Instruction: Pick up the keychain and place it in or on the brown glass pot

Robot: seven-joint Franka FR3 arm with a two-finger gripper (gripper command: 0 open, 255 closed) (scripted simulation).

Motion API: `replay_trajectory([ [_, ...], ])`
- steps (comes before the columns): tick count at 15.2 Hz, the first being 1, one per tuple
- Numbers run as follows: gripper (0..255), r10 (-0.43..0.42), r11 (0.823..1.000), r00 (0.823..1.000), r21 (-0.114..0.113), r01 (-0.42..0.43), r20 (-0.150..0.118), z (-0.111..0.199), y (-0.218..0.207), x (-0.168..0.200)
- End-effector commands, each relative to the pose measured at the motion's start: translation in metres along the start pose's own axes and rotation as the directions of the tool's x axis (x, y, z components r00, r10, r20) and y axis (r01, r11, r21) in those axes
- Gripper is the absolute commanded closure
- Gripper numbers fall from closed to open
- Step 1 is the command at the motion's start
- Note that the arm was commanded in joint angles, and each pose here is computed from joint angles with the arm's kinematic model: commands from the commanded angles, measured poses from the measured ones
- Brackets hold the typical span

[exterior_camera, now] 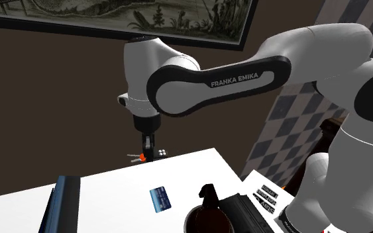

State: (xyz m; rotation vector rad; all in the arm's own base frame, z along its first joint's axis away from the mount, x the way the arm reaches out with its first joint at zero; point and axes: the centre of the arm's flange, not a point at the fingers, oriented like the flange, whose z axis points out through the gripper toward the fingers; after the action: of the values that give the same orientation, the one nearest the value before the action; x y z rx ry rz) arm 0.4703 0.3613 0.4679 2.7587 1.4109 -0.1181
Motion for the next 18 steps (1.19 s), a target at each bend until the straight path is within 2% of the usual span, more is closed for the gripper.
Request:
replay_trajectory([
  [1, 255, 0.0, 1.0, 1.0, 0.0, 0.0, 0.0, -0.011, 0.0, -0.001],
  [16, 255, 0.0, 1.0, 1.0, 0.0, 0.0, 0.0, -0.09, 0.0, -0.008],
  [18, 255, 0.0, 1.0, 1.0, 0.0, 0.0, 0.0, -0.091, -0.01, -0.017],
])
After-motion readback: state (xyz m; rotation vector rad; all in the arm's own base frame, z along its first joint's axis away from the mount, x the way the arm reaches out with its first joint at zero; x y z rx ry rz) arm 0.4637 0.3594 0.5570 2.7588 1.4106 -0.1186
